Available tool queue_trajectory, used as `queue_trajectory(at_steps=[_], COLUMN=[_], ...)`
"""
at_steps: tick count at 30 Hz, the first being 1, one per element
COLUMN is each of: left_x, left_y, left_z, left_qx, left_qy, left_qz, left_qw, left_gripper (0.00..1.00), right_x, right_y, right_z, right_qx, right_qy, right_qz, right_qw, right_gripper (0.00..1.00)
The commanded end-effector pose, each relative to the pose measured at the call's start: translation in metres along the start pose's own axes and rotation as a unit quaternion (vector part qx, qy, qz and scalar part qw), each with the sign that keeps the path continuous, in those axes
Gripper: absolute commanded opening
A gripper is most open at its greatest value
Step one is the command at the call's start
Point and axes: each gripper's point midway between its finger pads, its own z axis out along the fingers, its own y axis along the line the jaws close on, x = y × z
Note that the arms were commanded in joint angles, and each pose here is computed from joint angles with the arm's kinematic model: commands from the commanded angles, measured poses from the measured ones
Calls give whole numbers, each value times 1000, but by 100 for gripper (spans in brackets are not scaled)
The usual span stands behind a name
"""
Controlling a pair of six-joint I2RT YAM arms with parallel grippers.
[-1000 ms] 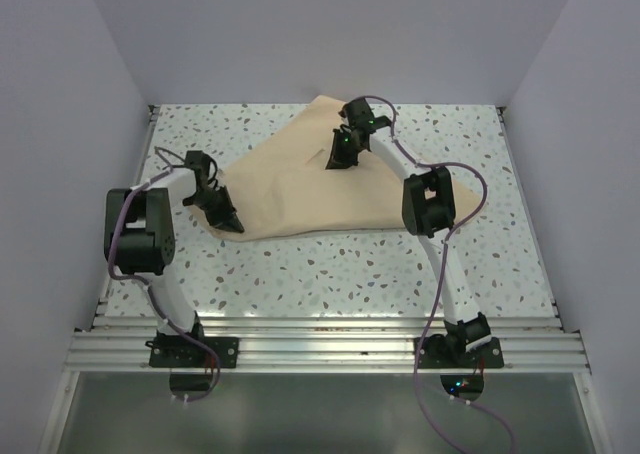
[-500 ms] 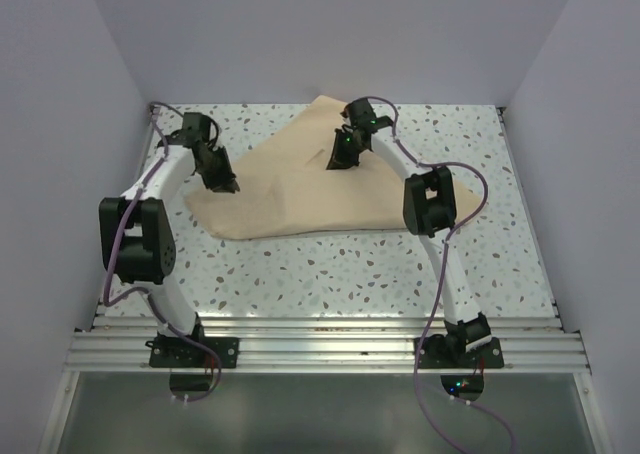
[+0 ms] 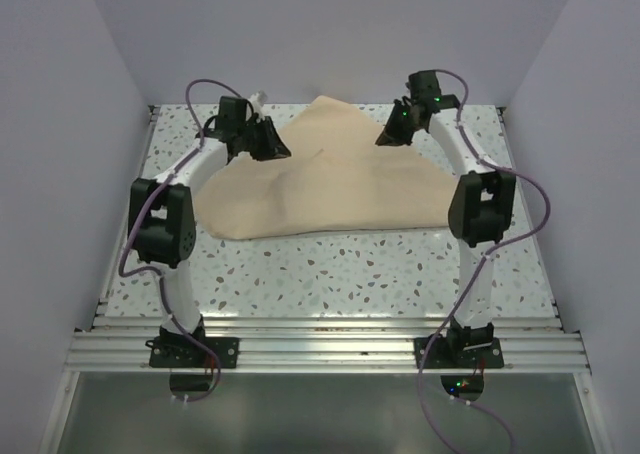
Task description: Prepare the surgical pack
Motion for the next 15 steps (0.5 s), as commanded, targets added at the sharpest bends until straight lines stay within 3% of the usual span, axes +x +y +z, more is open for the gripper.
queue_trajectory(at_steps=[1,4,8,15], left_x=[-38,-33,-31,-6], left_y=[-34,-32,-34,-43], left_z=[29,68,109,140], left_qx=[85,102,111,119], left_qy=[-44,-19,-9,17], left_qz=[-3,-39,-39,-41], left_qw=[995,994,993,992], left_gripper=[18,13,8,7], right_x=[23,46,101,133], right_y=[-12,-20,-55,-99], right_z=[-51,-74,-84,-101], right_qx=[22,18,44,70], right_qy=[8,23,70,89], right_qz=[-5,-18,-18,-6], right_qw=[1000,999,996,993], right_gripper=[11,10,8,4])
